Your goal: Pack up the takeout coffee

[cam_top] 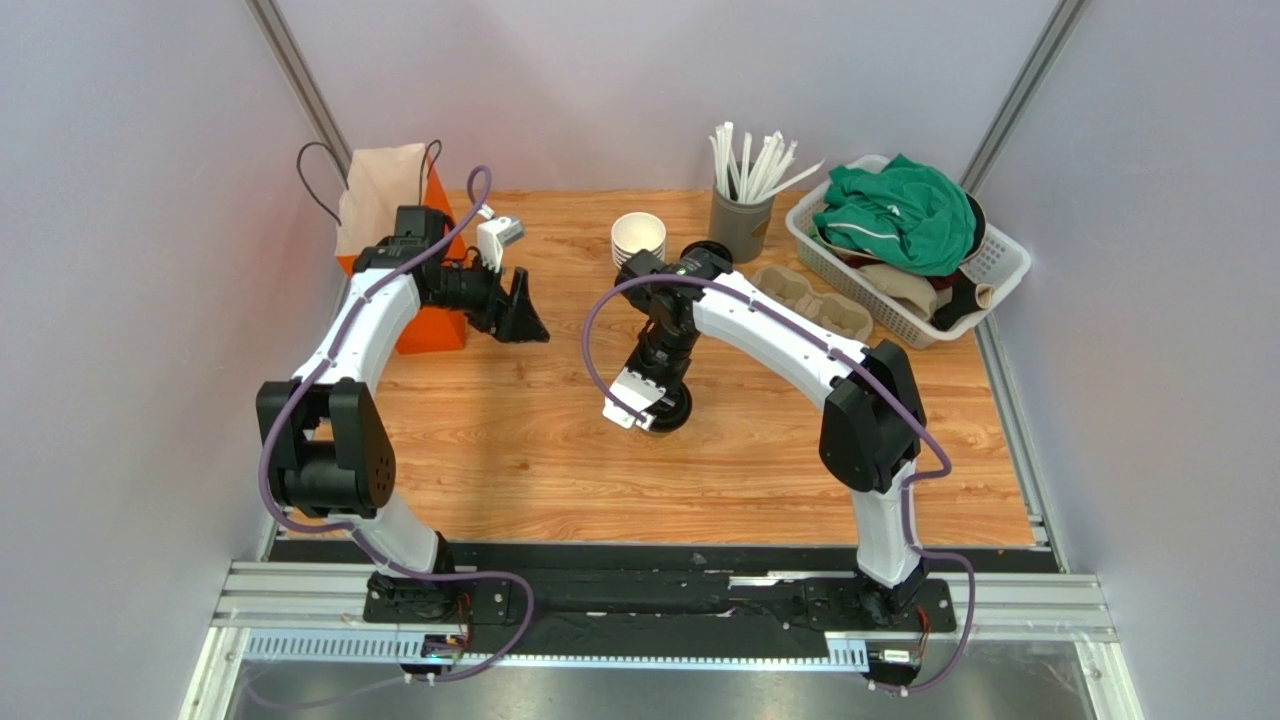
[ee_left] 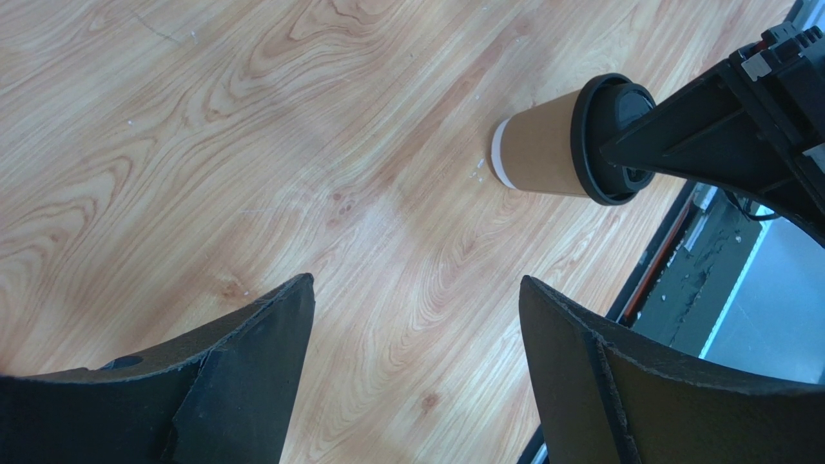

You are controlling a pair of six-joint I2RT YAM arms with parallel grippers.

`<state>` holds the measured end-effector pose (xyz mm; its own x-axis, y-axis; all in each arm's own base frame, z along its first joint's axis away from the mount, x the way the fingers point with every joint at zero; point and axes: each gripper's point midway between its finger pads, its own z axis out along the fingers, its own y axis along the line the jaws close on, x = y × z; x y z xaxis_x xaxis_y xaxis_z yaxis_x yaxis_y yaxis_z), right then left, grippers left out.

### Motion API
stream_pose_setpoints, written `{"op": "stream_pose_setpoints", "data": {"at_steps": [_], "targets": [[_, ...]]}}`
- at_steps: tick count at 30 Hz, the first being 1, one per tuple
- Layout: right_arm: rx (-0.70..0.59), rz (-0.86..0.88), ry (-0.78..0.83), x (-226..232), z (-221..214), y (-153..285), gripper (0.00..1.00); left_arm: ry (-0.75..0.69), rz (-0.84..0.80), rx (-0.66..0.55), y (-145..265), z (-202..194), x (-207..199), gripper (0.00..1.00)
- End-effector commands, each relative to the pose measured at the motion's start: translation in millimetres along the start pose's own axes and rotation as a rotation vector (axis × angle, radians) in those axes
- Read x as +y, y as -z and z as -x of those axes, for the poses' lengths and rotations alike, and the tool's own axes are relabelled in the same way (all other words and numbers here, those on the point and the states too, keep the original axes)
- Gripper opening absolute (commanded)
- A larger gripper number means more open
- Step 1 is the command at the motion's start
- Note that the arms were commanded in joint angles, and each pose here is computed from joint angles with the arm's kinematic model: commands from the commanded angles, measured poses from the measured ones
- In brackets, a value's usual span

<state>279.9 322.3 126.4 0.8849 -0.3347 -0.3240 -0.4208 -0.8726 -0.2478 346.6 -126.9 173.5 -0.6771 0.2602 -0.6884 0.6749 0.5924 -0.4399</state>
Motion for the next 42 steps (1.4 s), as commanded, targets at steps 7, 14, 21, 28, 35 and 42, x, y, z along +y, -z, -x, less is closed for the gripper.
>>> {"op": "stream_pose_setpoints", "data": {"at_steps": [7, 14, 21, 28, 35, 42], "targets": [[-0.139, 0.202, -0.029, 46, 36, 11, 0.51, -0.020, -0.010, -0.030, 1, 6, 0, 0.86], [-0.204, 0.044, -0.114, 11, 51, 33, 0.72, -0.017, -0.013, -0.027, 0, 5, 1, 0.86], [-0.275, -0.185, -0.522, -27, 67, 69, 0.71, -0.013, -0.020, -0.029, -1, 5, 0, 0.86], [-0.230, -0.398, -1.239, -47, 37, 63, 0.56, -0.007, -0.031, -0.031, -2, 5, -1, 0.86], [-0.277, -0.442, -1.638, -37, 29, 40, 0.56, 0.006, -0.036, -0.028, -4, 4, 0, 0.86], [-0.175, -0.529, -1.709, -26, 4, 30, 0.56, -0.011, -0.025, -0.037, 0, 7, -3, 0.86]]}}
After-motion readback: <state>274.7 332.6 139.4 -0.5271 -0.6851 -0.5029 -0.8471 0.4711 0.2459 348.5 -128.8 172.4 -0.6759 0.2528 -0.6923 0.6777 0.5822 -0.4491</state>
